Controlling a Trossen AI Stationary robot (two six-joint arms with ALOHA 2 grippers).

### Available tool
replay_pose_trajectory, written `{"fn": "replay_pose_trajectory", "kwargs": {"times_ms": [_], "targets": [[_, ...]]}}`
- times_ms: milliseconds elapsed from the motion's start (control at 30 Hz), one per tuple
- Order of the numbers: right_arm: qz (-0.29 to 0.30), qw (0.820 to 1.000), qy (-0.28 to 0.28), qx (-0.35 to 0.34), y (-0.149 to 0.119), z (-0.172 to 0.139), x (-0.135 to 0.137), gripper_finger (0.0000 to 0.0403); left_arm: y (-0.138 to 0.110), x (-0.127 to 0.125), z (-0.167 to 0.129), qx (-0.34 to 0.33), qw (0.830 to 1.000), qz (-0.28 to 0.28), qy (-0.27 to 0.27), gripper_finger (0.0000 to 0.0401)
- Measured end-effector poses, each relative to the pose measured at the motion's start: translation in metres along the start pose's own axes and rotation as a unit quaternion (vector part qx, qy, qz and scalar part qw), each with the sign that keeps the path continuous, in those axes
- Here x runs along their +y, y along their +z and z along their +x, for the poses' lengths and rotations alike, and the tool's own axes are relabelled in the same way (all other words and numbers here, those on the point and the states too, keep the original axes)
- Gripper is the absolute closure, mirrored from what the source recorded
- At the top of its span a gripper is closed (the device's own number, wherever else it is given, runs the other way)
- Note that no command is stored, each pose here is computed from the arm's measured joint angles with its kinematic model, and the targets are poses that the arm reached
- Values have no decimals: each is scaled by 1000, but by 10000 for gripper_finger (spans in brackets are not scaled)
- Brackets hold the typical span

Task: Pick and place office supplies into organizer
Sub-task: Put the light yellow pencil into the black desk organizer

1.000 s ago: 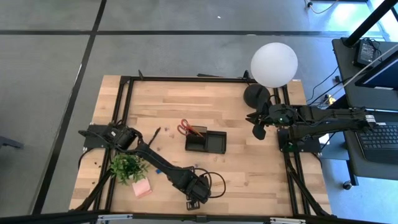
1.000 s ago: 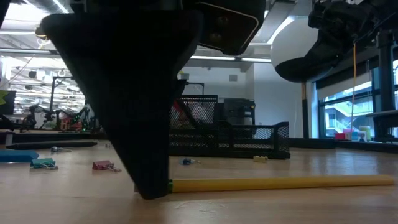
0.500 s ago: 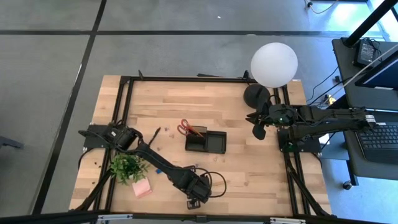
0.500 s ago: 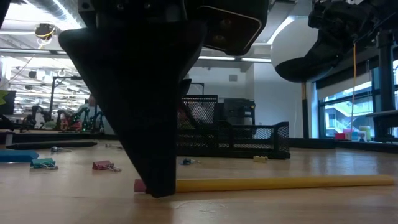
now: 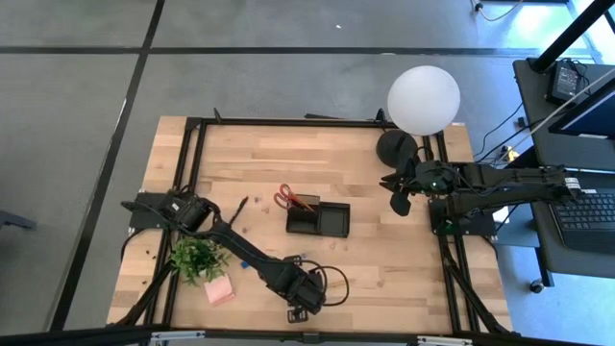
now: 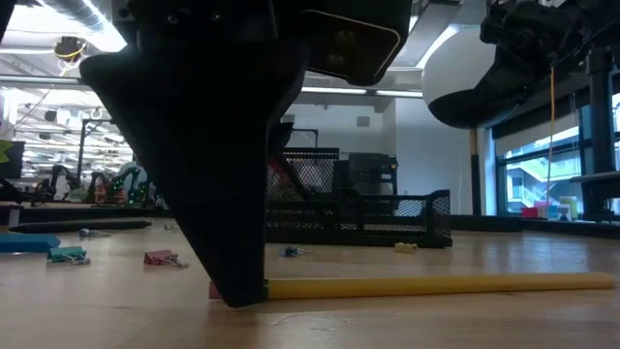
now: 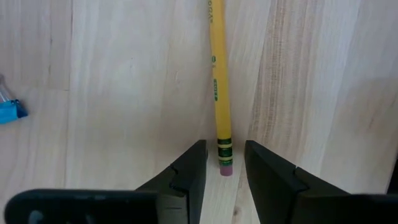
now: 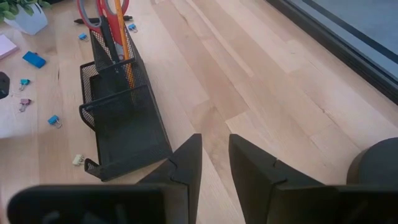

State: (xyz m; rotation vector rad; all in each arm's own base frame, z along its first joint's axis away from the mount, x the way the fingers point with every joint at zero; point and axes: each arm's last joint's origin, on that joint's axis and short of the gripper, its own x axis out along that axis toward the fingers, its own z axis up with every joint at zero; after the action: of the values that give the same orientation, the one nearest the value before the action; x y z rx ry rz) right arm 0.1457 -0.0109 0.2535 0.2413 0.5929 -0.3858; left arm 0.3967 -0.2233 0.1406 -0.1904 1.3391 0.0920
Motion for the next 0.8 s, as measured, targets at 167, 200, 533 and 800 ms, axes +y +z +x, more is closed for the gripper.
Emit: {"fn": "replay_pose_trajectory", "kwargs": {"times_ms": [167,200,533,800], "targets": [[0,1000,0,0,0,0,0,318,-1,1,7,6,1000,1,6,295],[0,1000,0,0,0,0,0,318,-1,1,9,8,1000,1,7,296],[-1,1000,0,0,0,0,0,318,-1,2,11,15,1000,0,8,345],[-2,1000,0,0,0,0,0,318,-1,2,12,19,1000,-1,4,383]]}}
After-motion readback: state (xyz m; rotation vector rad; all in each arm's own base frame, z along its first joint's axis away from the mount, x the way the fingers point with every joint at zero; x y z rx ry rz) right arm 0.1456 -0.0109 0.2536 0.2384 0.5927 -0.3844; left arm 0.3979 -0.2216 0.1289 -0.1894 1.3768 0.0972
